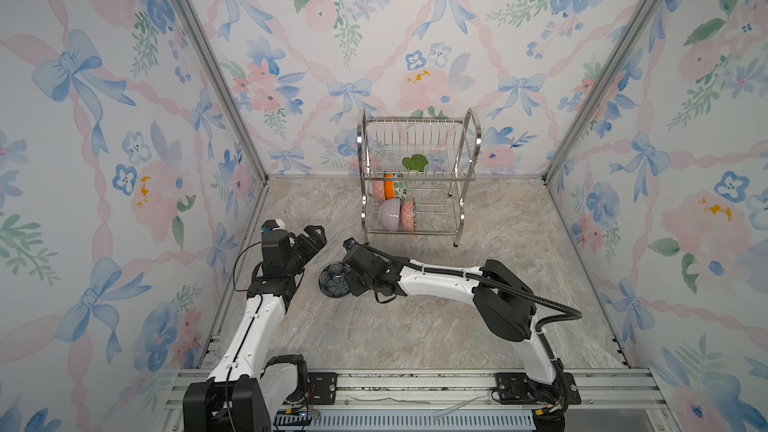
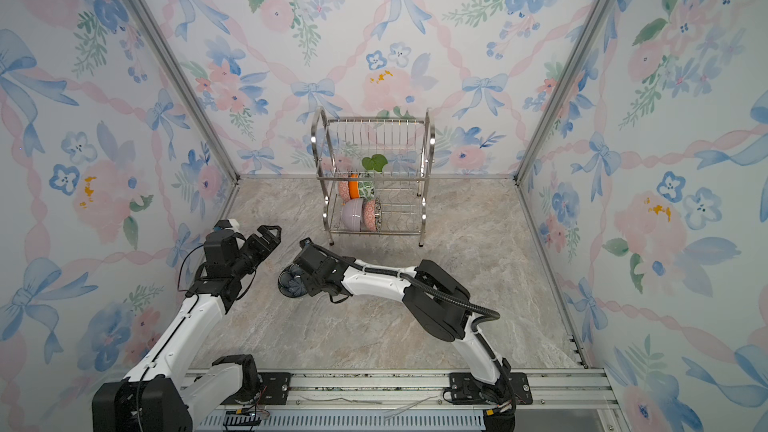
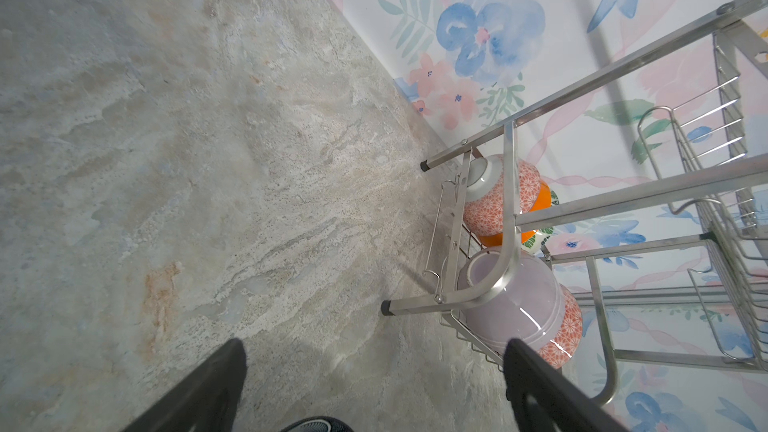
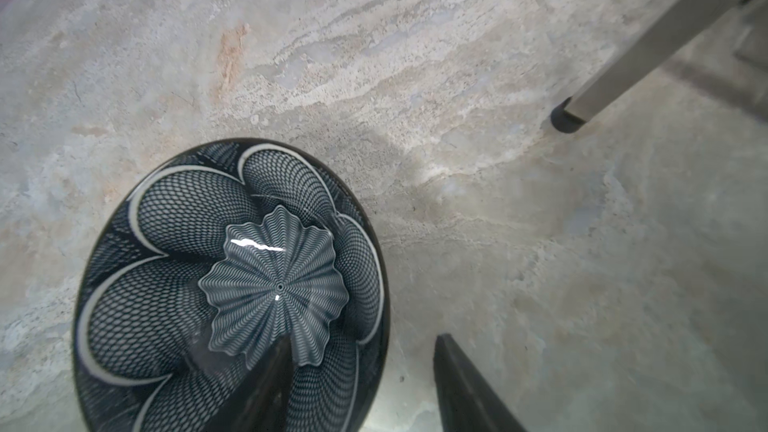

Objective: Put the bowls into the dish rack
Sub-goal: 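Grip the black-and-white bowl rim with the right gripper and lift it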

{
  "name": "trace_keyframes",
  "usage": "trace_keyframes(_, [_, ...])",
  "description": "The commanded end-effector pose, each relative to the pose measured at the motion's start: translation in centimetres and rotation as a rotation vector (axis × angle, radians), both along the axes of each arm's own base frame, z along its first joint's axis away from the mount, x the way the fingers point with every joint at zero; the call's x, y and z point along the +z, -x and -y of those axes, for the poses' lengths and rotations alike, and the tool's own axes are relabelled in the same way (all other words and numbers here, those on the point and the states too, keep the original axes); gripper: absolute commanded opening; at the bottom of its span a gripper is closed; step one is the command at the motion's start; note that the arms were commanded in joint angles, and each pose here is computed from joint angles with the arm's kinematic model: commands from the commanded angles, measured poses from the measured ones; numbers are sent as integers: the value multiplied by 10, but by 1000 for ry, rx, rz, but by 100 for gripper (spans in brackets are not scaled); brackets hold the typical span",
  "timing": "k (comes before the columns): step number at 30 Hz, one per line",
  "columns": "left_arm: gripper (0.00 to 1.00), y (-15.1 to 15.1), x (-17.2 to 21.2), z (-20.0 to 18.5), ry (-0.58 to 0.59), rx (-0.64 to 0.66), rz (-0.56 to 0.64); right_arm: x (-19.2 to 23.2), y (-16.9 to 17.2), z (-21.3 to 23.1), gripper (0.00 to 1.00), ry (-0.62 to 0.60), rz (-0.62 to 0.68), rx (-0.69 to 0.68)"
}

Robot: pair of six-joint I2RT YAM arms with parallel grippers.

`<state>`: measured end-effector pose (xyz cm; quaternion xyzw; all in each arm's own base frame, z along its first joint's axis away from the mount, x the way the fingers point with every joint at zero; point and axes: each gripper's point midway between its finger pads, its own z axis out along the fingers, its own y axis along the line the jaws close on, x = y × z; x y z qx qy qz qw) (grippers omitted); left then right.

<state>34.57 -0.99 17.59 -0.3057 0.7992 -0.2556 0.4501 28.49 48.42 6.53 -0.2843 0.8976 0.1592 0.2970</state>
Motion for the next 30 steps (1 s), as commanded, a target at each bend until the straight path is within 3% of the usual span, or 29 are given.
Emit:
trace_keyframes(1, [98,-3,1,0,1,-12,4,-13,2,3,45,36,-66,21])
trace_keyframes(9, [98,-4,9,4,0,-30,25,-6,-8,11,10,31,-67,-14])
trace_keyframes(13, [98,-6,20,19,-23,-77,53,7,-13,39,1,53,-30,-51])
trace_keyframes(18, [98,-9,33,60,-70,-190,96,20,-18,108,0,60,-4,-150])
trace_keyframes(25, [98,-12,39,116,-73,-329,151,23,-22,241,0,135,-10,-330])
trace_keyframes(30, [98,-12,41,164,-89,-471,181,20,-23,305,0,147,-35,-429])
